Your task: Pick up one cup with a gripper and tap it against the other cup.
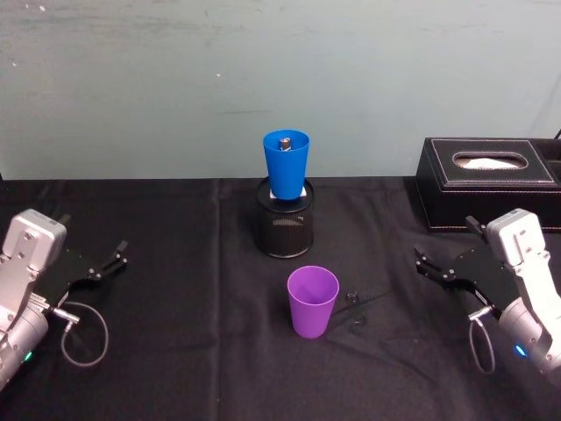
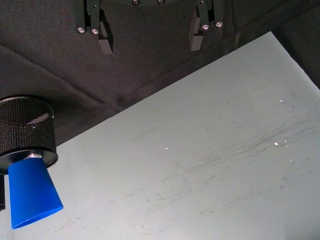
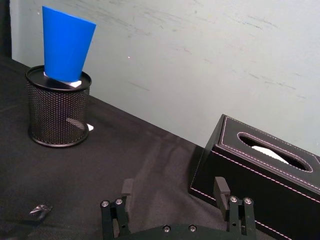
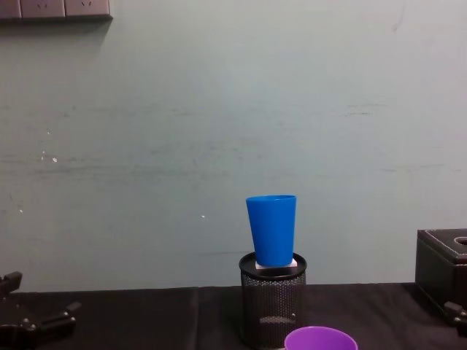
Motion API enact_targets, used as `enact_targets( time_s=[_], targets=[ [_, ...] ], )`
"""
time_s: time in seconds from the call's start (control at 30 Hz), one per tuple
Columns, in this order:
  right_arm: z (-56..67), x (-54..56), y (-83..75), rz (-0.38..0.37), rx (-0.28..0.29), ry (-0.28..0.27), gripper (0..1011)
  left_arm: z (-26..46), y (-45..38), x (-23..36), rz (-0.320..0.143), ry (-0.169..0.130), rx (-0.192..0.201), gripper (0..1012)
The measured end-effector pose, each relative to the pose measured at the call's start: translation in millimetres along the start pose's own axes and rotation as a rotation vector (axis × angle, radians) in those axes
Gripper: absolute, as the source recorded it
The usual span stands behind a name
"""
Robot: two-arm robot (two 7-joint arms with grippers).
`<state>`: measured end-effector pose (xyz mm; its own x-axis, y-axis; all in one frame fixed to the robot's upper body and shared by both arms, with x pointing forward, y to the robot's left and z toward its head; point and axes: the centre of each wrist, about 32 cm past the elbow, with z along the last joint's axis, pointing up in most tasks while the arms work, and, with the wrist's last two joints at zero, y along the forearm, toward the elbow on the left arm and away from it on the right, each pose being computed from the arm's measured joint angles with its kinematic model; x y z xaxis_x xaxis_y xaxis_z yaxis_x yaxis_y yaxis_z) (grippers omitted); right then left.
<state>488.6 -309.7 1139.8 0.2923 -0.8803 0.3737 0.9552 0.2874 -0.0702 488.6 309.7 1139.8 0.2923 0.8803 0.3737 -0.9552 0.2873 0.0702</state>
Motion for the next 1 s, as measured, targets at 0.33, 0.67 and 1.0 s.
enact_targets(
  time_s=[0.33, 0.67, 1.0],
  targets=[
    [0.0, 0.0, 0.0, 0.000, 0.000, 0.000, 1003, 0.0, 0.0, 0.0, 0.000, 0.000, 0.000, 1000],
    [0.0, 0.0, 0.0, 0.000, 0.000, 0.000, 1003, 0.0, 0.0, 0.0, 0.000, 0.000, 0.000, 1000],
    [0.0, 0.0, 0.0, 0.000, 0.000, 0.000, 1003, 0.0, 0.0, 0.0, 0.000, 0.000, 0.000, 1000]
  ],
)
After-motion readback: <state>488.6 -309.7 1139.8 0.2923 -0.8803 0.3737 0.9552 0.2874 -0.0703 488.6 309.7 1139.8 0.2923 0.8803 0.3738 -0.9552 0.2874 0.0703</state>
